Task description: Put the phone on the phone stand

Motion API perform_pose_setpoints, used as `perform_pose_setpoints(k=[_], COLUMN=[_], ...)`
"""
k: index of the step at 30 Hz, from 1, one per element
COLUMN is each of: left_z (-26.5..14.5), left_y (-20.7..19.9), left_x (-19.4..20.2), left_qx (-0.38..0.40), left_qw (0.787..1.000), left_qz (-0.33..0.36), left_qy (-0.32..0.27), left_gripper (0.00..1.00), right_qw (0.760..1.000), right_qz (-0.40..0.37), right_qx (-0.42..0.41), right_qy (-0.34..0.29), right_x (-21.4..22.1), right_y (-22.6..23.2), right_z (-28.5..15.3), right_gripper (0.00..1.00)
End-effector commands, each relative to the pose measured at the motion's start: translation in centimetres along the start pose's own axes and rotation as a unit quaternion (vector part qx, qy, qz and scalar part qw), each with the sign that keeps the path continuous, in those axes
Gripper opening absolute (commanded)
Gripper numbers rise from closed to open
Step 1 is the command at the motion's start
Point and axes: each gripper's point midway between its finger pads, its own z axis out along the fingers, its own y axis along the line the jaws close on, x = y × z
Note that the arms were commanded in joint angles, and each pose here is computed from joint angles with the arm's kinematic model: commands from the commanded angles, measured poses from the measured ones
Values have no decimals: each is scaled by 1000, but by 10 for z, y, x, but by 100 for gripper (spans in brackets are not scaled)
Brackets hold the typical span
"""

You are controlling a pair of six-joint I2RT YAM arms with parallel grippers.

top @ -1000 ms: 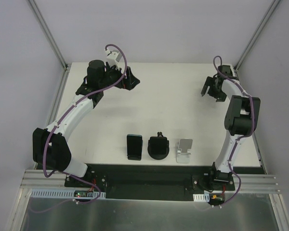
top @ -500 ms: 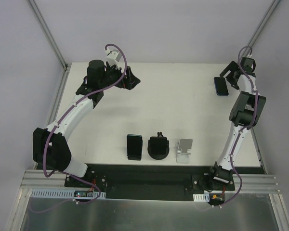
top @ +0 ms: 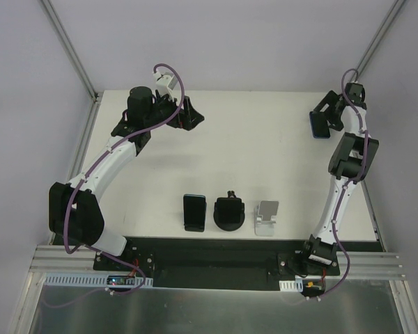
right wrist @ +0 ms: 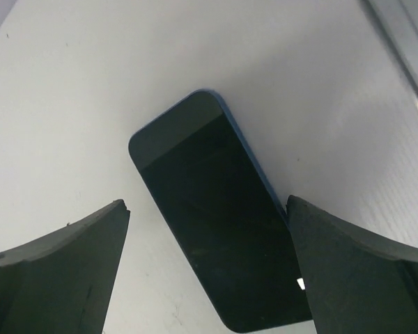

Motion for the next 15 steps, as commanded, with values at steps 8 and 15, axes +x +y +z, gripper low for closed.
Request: perform_pose_setpoints(k=[8, 15], left_z=[-3, -1], left_y=[-13, -13], left_x=[-25, -24], left_qx=[27, 30], left_qw=[999, 999], left_qz=[16, 14], left_qy=[-32, -31], left_gripper=[99, 99], right_qw=[984, 967], right_qz=[-101, -151], right_qx=[89, 157], right_qy=[117, 129], right_x=[65, 75], right_y=[-7, -18], right_z=[-21, -21], right_gripper=[99, 93])
